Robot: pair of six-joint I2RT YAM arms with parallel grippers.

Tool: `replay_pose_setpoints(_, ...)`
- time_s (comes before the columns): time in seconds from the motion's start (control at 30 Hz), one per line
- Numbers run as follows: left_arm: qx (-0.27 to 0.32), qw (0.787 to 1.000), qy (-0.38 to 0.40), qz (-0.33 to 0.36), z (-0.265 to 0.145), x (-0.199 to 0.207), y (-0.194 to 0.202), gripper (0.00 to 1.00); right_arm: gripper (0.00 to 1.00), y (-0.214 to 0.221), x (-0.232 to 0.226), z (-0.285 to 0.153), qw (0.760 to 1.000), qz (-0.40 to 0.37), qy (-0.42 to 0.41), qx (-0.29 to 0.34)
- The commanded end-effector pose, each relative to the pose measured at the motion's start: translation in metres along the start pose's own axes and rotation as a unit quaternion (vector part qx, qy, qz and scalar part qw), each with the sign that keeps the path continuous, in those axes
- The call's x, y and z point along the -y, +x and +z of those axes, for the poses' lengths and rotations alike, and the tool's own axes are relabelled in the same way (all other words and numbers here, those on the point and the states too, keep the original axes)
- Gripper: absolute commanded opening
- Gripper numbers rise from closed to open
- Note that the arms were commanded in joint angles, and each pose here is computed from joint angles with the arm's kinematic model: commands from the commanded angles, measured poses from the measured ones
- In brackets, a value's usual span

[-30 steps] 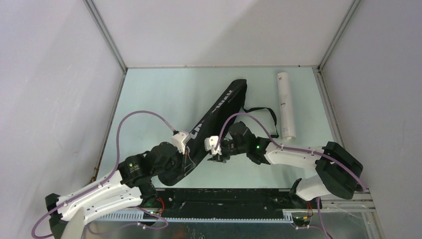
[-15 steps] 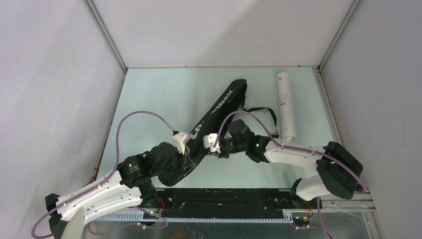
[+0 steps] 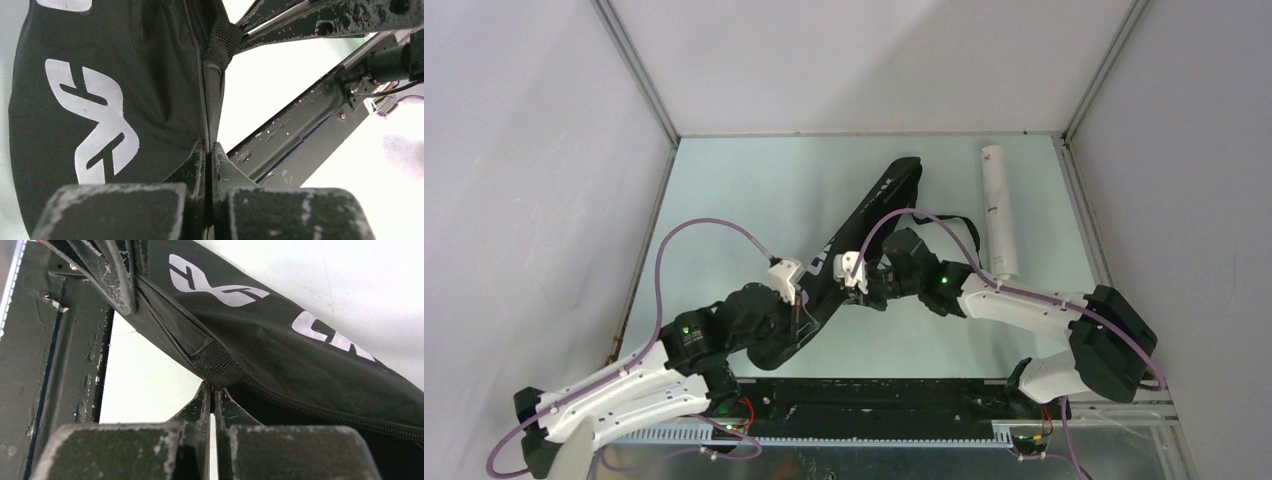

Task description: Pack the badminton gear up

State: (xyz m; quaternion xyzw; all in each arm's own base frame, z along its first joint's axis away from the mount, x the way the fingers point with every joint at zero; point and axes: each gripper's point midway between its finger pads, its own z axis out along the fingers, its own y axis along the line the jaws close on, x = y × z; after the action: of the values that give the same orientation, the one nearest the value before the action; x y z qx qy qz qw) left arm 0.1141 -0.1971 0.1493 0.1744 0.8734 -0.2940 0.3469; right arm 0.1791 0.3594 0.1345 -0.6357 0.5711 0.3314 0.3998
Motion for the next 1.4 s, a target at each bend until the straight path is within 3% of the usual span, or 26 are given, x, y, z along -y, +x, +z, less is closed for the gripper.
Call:
replay_pose_setpoints(0.0,-0.009,1.0,-0.008,-0.003,-0.014,-0.003,0.002,0.0,0.0,0.028,0.049,-0.028,0.991,0.066,0.106,-0.052)
replay_pose_setpoints(0.2,-0.016,1.0,-0.009,0.002,-0.016,-0.003,0.004,0.0,0.0,0.058,0.056,-0.034,0.987,0.116,0.075,-0.077)
replay_pose_setpoints(0.37,-0.023,1.0,0.001,0.011,-0.013,0.002,0.004,0.0,0.0,0.019,-0.005,-0.015,0.991,0.095,-0.092,-0.013)
replay_pose_setpoints(0.47,-0.035,0.999,-0.004,0.015,-0.01,0.0,0.008,0.0,0.0,0.013,-0.025,-0.001,0.991,0.073,-0.106,-0.026)
replay_pose_setpoints(0.7,-0.038,0.999,-0.014,0.016,-0.015,-0.004,0.009,0.0,0.0,0.03,0.017,-0.007,0.982,0.182,-0.026,-0.037)
replay_pose_setpoints(0.8,-0.03,0.999,-0.009,0.016,-0.018,-0.003,0.006,0.0,0.0,0.062,0.059,-0.029,0.955,0.284,0.061,-0.059)
replay_pose_setpoints(0.9,-0.023,1.0,-0.005,0.019,-0.021,-0.002,0.004,0.0,0.0,0.1,0.091,-0.053,0.925,0.335,0.148,-0.099)
replay_pose_setpoints(0.97,-0.021,1.0,-0.002,0.021,-0.021,-0.001,0.003,0.0,0.0,0.113,0.104,-0.062,0.911,0.357,0.177,-0.104)
replay_pose_setpoints(1.2,-0.029,0.999,-0.005,0.024,-0.021,-0.002,0.006,0.0,0.0,0.121,0.123,-0.071,0.905,0.361,0.203,-0.102)
replay_pose_setpoints(1.37,-0.013,1.0,0.0,0.024,-0.027,0.001,-0.002,0.0,0.0,0.151,0.183,-0.105,0.842,0.386,0.348,-0.145)
